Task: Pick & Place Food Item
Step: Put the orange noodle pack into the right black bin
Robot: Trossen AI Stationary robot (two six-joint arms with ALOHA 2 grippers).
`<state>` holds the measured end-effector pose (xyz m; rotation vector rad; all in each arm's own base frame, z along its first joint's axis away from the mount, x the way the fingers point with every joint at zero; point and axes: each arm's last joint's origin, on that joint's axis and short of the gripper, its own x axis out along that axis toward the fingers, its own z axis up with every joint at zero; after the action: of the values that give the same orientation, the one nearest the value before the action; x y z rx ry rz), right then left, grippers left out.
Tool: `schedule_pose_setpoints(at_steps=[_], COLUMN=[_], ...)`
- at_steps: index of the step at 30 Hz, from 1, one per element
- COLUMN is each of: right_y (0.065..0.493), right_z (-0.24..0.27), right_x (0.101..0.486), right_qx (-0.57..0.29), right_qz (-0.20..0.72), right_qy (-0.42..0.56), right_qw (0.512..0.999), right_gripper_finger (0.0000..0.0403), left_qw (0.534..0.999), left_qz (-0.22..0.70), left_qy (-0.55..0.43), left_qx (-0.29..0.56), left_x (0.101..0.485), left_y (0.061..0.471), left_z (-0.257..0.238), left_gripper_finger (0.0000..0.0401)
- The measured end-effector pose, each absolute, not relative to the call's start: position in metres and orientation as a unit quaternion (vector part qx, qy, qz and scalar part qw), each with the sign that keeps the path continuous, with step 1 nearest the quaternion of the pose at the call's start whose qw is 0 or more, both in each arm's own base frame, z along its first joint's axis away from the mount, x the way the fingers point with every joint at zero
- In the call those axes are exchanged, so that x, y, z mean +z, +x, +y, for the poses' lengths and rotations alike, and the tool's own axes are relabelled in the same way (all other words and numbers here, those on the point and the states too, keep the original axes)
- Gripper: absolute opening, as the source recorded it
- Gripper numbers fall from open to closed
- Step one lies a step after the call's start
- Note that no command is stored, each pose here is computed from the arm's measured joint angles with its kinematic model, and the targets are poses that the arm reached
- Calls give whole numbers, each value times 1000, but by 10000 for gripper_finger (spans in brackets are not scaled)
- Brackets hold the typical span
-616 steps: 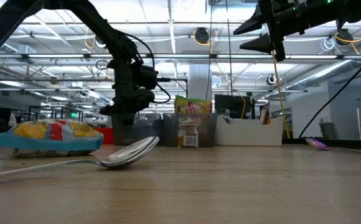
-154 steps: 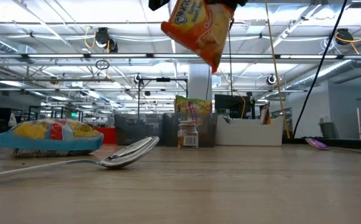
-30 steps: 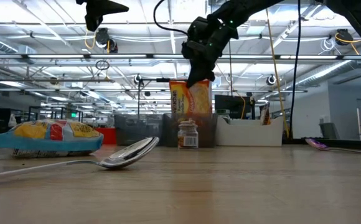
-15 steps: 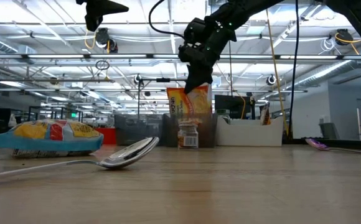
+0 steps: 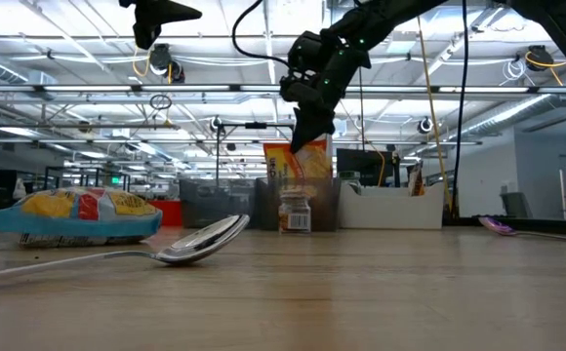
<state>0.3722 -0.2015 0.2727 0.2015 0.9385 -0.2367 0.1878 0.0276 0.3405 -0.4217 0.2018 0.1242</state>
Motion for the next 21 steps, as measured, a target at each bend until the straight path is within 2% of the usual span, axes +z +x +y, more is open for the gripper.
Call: schedule_pose_setpoints(at_steps=[21], right_y=[372], right_z=[-202], right_x=[273], right_qx=[-112], right_qz=[451], right_qy=[94], right_qw=[880], right_gripper_finger=[0], left_qw=[970], left_qz=[100], left_qy=[-211], left_qx=[62], left_x=[340], left_y=[188], left_z=[28], left_gripper_finger=[170])
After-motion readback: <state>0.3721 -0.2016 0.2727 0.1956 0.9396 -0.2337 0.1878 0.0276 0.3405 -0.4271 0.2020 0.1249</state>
